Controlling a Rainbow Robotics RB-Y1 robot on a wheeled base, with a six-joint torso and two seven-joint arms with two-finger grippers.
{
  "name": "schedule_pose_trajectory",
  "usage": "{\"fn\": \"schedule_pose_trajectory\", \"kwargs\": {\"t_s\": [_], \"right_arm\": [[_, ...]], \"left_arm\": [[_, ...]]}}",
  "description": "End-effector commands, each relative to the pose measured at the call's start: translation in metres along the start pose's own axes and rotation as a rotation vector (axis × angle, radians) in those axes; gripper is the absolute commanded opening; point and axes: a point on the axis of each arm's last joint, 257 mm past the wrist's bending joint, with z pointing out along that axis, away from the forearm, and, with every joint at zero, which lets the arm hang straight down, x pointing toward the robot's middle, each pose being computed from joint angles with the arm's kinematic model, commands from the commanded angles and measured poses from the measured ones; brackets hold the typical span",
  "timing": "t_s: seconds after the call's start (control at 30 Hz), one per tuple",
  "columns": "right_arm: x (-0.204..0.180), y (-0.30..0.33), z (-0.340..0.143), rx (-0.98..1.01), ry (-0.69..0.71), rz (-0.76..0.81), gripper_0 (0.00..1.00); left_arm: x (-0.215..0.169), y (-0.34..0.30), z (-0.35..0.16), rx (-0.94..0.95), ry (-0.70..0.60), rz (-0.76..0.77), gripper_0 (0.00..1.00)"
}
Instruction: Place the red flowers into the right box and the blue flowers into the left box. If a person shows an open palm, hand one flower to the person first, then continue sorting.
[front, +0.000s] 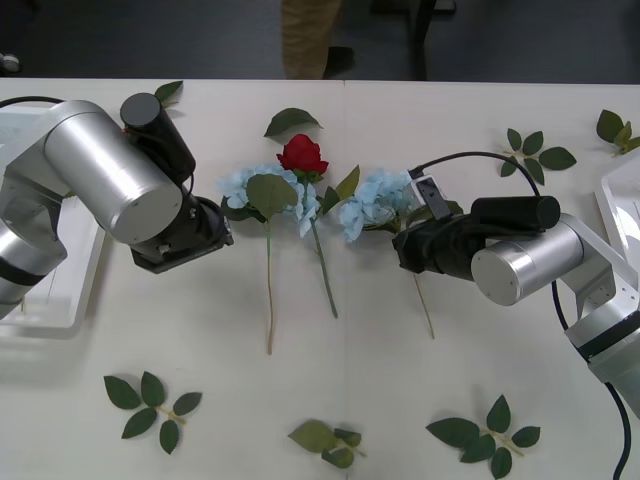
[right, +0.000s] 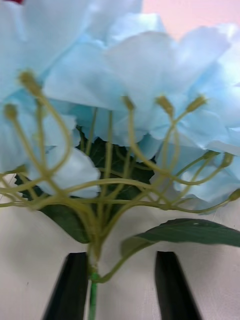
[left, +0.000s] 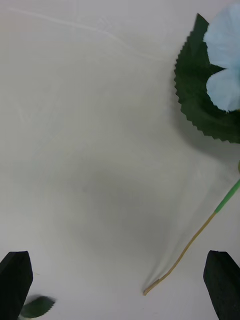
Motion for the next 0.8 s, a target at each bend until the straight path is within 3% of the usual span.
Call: {"fn": "schedule_pose_trajectory", "kwargs": {"t_s": [0.03,0.3,0.53,0.73,0.8], "right_arm": [[-0.025,0.013,0.001,-0.015,-0.044,-0.045,0.00],[-0.035,0.006,-0.006,-0.009,-0.067,-0.037,0.00],[-0.085,0.005,-0.054,-0.055,-0.150,-0.009,0.00],[-0.140,0.038,-0.101,-0.204,-0.279,0.054,0.00],[-0.158,0.050,-0.120,-0.292,-0.326,0.116,0.00]], "left_arm": [[-0.002,-0.030,0.004,-0.038,-0.054,-0.107,1.00],[0.006,-0.062,0.018,-0.025,-0.083,-0.153,1.00],[0.012,-0.081,0.006,0.033,-0.089,0.192,1.00],[0.008,-0.077,0.006,-0.002,-0.104,0.538,1.00],[0.009,-0.077,0.007,-0.005,-0.103,0.580,1.00]]}}
